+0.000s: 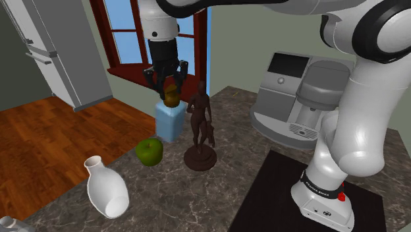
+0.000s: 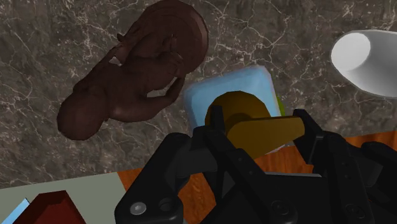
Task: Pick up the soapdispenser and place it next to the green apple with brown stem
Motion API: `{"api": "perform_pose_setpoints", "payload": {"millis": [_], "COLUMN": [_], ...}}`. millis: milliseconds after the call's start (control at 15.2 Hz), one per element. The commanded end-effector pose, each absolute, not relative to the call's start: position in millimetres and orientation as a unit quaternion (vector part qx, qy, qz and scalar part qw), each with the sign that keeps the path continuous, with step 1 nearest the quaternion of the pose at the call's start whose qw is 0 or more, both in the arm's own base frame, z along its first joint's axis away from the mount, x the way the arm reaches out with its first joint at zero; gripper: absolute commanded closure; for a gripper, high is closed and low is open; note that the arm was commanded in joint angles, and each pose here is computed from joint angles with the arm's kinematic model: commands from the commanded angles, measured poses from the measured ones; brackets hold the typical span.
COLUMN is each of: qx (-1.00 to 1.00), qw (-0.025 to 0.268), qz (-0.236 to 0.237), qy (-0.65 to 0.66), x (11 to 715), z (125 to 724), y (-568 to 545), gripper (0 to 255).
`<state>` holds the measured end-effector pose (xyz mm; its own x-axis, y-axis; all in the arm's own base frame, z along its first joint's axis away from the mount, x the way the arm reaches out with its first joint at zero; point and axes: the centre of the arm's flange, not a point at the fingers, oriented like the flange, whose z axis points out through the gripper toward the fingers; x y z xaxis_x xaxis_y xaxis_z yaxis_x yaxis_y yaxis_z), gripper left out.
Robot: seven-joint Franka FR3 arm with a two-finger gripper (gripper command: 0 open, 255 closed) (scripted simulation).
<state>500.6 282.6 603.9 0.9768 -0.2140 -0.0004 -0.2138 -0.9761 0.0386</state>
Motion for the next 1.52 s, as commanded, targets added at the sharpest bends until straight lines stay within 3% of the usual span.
{"api": "perform_pose_setpoints", "payload": {"millis": [0, 1452], "qx": [0.994, 0.994], "qw": [0.019, 0.019], "qz": [-0.002, -0.002], "qy": [-0.108, -0.108], "x": [501, 501], "z": [596, 479], "y": [285, 285], "gripper": [255, 255]}}
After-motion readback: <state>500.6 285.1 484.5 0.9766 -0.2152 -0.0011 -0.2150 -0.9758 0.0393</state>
